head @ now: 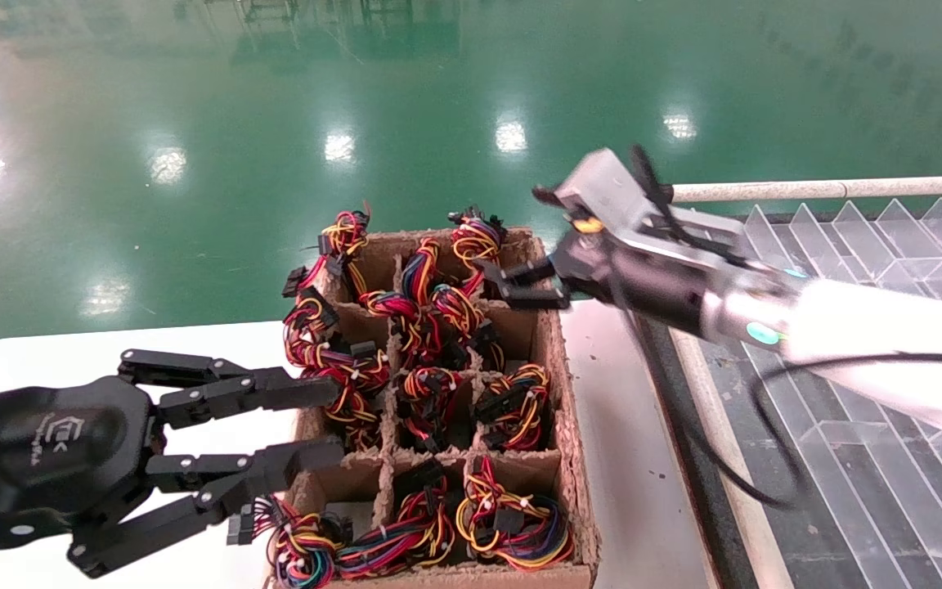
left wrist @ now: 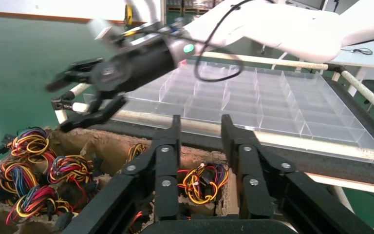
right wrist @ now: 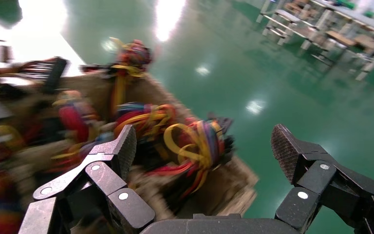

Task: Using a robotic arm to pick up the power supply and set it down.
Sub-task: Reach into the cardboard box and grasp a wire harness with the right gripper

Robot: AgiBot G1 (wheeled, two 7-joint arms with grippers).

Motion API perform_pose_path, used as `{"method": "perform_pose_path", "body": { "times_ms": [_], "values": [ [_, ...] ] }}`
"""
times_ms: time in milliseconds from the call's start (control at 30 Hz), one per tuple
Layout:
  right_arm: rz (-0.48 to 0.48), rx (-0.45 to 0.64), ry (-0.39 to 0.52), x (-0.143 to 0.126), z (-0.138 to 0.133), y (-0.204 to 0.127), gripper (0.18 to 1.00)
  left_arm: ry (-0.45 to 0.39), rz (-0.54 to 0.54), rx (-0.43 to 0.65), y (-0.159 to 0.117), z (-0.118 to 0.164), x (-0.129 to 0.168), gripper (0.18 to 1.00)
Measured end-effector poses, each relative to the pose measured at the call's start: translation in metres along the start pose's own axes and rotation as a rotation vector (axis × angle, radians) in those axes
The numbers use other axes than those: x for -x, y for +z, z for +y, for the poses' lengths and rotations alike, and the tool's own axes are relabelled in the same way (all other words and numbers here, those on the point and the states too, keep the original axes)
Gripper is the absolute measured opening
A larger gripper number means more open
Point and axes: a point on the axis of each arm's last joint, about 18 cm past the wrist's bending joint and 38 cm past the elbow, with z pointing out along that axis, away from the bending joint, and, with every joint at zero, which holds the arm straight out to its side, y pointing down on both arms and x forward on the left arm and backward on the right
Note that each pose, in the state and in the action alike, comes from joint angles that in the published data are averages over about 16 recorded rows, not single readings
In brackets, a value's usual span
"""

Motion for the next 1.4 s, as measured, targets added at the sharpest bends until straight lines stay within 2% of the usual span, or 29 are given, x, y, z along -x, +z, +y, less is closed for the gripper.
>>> {"method": "perform_pose_path", "body": {
  "times_ms": [133, 333, 533, 933, 1133, 1400],
  "values": [
    [0.049, 0.033, -0.014, -0.005, 0.000, 0.028, 1.000, 0.000, 0.000, 0.000, 0.000, 0.000, 0.000, 0.414],
    [0.088, 0.078, -0.014, -0.008, 0.003, 0.058, 1.000, 0.000, 0.000, 0.000, 0.000, 0.000, 0.000, 0.311],
    [0.105, 0.114, -0.005, -0.007, 0.009, 0.076, 0.999, 0.000, 0.000, 0.000, 0.000, 0.000, 0.000, 0.242],
    [0.108, 0.152, 0.007, -0.005, 0.016, 0.090, 0.944, 0.000, 0.000, 0.000, 0.000, 0.000, 0.000, 0.194],
    [0.102, 0.159, 0.009, -0.003, 0.019, 0.089, 0.864, 0.000, 0.000, 0.000, 0.000, 0.000, 0.000, 0.191],
    [0.097, 0.159, 0.006, 0.001, 0.020, 0.089, 0.695, 0.000, 0.000, 0.000, 0.000, 0.000, 0.000, 0.191]
  ]
}}
